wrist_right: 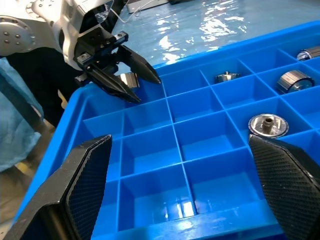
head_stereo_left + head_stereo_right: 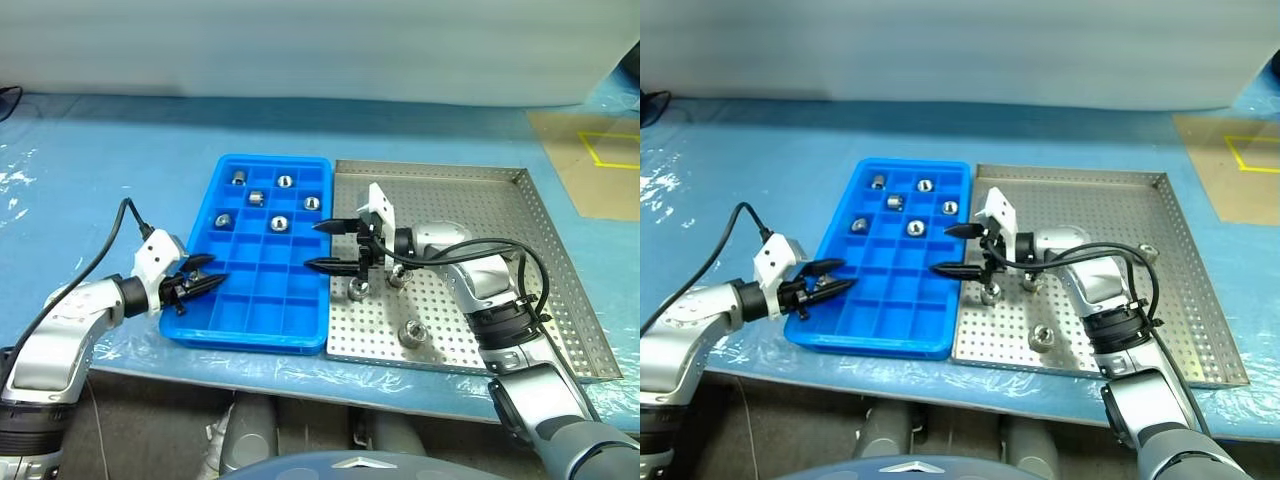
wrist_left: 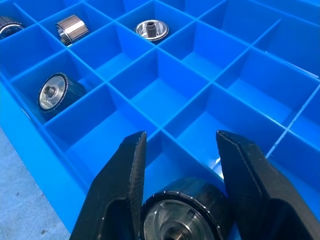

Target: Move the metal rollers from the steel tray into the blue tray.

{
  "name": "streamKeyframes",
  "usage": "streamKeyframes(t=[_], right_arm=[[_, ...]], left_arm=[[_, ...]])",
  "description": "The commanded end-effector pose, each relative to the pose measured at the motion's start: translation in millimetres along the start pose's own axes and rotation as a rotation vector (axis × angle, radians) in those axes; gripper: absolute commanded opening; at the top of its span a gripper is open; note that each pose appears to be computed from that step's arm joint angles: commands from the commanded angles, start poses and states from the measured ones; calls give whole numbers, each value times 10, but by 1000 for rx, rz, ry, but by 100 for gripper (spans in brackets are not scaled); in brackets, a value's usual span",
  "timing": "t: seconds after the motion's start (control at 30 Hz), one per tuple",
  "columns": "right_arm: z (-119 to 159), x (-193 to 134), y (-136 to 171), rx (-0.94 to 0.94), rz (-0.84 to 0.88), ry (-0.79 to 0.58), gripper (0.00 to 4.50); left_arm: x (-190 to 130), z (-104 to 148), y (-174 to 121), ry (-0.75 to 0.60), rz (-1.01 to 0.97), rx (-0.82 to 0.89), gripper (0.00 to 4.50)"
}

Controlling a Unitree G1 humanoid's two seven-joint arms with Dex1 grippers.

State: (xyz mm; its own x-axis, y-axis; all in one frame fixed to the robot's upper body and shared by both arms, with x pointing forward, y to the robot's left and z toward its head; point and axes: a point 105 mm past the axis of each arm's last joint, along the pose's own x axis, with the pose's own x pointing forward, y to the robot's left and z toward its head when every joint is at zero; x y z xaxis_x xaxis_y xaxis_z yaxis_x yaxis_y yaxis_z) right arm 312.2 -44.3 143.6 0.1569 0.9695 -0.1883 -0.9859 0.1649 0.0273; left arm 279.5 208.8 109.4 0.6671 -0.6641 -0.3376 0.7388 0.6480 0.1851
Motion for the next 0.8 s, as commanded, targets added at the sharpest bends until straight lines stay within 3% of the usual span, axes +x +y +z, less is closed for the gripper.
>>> streamKeyframes(t=[0.03, 0.17, 0.37, 0.57, 0.8], right_arm=[[124, 40, 41, -51, 18, -26, 450], [117, 23, -14, -68, -18, -22, 450], [124, -2, -57, -77, -50, -29, 450], [126, -65, -95, -78, -92, -32, 450], [256, -411, -108, -77, -168, -53, 450]], left_arm=[[-18, -55, -20, 20, -10, 10, 188], [-13, -164, 2, 65, 3, -1, 188], [40, -83, 130, 28, 36, 29, 381], [218, 367, 183, -128, 38, 79, 381], [524, 977, -52, -293, -164, 122, 381]])
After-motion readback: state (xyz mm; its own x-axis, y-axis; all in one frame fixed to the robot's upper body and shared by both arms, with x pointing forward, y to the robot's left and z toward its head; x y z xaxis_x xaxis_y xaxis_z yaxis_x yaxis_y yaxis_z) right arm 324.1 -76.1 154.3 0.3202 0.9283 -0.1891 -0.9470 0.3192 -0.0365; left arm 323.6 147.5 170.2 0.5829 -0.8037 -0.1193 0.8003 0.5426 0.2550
